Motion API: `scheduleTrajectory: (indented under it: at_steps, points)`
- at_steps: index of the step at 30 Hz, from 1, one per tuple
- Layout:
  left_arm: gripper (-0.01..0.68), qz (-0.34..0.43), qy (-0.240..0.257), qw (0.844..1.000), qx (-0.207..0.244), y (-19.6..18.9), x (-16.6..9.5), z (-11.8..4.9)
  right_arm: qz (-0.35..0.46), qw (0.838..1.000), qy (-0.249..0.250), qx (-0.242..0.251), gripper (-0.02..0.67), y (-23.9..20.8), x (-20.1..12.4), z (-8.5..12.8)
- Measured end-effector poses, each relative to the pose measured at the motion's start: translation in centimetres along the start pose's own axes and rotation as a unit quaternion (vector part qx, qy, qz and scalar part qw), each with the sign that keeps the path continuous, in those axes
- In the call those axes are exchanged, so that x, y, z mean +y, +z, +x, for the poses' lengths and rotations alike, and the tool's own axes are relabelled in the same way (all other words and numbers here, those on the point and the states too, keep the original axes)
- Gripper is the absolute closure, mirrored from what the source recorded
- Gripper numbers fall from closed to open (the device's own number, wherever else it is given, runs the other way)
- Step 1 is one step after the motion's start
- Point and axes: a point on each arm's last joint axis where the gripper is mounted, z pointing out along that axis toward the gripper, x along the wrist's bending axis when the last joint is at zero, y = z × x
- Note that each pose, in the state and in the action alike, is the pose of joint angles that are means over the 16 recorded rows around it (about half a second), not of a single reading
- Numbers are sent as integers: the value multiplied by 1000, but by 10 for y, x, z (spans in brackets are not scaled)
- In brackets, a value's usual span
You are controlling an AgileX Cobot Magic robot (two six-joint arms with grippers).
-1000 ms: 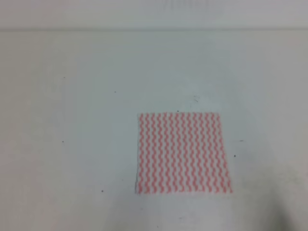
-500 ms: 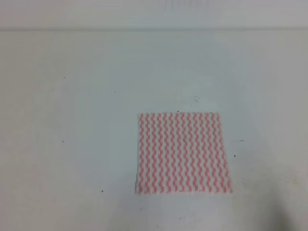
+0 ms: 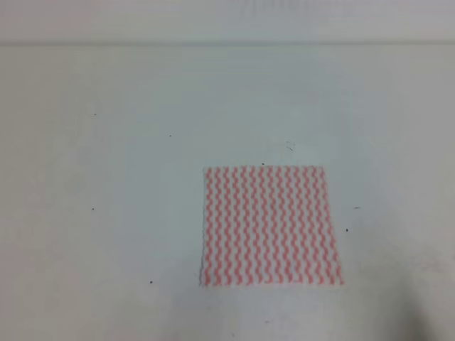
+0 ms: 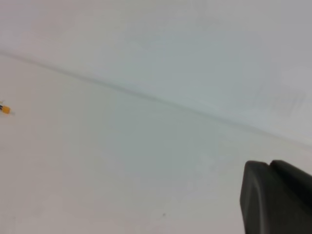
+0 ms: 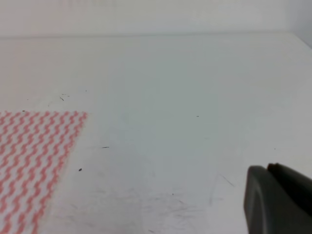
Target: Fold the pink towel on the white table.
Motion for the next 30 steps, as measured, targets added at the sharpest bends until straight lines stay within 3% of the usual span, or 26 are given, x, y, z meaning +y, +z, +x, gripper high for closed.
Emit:
scheduleTrajectory:
  at_steps: [6,10,14,19,22,30]
  points:
    - [677,-11,-85,996,-4,0,2,-1,-18,999,44,13,667,0,3,2]
    - [677,-14,-133,991,-6,0,3,-1,-41,992,114,31,667,-1,8,5]
    - [677,-10,-164,986,-5,0,3,-1,-65,976,203,50,667,-1,14,6]
    - [677,-5,-170,985,-2,0,2,0,-88,946,306,65,667,-2,19,6]
    - [677,-9,-167,986,-4,0,3,-1,-92,933,342,70,667,-3,21,6]
    - [678,-17,-156,988,-8,1,16,-4,-74,926,361,86,667,-5,28,10]
